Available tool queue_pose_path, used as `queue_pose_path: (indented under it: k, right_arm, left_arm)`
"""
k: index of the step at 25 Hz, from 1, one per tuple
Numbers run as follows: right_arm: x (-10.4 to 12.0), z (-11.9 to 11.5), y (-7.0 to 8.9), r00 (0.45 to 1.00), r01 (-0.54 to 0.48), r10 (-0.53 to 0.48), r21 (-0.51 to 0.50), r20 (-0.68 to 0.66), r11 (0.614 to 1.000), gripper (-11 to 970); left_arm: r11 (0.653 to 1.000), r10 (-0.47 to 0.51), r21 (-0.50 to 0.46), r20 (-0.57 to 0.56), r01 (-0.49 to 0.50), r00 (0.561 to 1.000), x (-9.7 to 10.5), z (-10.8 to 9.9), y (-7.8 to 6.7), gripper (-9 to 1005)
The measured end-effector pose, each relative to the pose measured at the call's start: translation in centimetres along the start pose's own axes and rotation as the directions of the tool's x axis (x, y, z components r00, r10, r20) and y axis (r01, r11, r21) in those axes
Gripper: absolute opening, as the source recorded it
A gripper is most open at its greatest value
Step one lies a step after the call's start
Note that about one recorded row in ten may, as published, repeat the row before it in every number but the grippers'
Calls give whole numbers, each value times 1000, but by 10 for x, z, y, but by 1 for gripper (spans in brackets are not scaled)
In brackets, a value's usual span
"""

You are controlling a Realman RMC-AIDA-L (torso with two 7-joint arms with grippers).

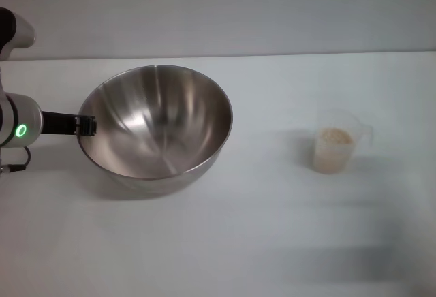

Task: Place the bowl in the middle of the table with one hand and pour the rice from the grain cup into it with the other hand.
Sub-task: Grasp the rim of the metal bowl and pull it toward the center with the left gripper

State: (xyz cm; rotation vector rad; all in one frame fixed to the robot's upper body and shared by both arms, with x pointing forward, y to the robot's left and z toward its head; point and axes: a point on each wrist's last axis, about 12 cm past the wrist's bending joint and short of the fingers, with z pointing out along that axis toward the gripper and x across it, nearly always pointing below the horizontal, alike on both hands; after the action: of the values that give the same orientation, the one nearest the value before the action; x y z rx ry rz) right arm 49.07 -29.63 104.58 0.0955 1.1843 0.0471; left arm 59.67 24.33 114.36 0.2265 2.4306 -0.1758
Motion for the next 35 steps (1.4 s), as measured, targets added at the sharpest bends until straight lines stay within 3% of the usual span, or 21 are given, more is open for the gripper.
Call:
queue_pose_path:
  k: [16, 25, 35]
  right_arm:
    - [0, 0, 0, 1000, 0, 0, 0, 4, 1000, 674]
    - [0, 0, 0, 1000, -2, 2, 0, 4, 1000, 674]
    - [0, -1, 1, 1000, -4, 4, 1, 3, 1000, 674]
  left_arm:
    - [1000, 6, -21, 0, -6, 1000, -1, 0, 3, 101]
    - [999, 25, -19, -31, -26, 999, -1, 3, 3, 91]
    - [999, -10, 35, -54, 12, 998, -11, -3, 16, 77]
